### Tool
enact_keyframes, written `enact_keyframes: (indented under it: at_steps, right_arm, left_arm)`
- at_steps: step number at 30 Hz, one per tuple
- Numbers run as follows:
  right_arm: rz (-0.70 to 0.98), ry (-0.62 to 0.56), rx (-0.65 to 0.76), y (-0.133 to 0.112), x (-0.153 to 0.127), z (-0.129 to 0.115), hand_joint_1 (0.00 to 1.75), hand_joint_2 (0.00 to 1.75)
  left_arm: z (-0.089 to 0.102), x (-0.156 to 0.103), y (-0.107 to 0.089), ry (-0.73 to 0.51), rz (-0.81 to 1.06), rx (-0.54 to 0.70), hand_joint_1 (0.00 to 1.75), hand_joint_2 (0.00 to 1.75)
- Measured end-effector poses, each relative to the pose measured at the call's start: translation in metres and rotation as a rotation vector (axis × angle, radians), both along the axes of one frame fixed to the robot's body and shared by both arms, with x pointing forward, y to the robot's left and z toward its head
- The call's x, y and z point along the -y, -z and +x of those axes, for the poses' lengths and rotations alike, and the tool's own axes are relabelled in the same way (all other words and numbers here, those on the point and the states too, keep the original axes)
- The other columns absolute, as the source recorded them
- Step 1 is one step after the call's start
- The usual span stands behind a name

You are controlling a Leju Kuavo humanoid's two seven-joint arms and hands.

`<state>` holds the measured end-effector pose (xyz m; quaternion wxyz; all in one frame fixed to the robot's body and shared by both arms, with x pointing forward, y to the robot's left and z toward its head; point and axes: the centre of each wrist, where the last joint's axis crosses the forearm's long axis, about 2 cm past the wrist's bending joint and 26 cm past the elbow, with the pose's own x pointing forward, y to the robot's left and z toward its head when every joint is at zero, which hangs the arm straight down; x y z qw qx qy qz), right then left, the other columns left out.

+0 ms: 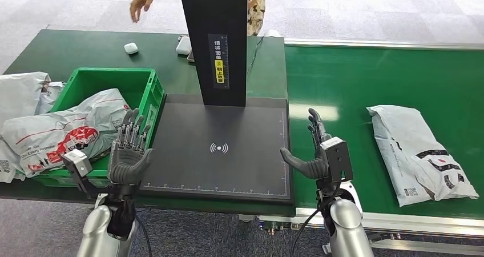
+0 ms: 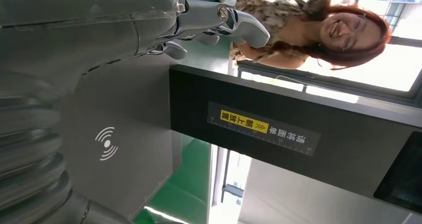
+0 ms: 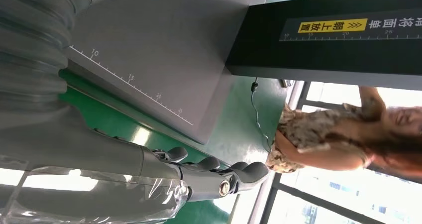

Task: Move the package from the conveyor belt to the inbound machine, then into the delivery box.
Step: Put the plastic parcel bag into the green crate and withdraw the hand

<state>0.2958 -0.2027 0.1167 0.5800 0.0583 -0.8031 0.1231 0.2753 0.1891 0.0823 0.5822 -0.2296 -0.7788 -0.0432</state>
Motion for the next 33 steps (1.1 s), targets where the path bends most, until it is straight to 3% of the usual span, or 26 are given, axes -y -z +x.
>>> enact_keyframes:
  at_steps: [33]
  right_arm:
    - [-0.001,0.015,0.017,-0.0033,0.0008,-0.002,0.0,1.75]
  left_arm:
    - [0.0003,0.0001,-0.0012,0.009,0.004,0.013,0.0,1.75]
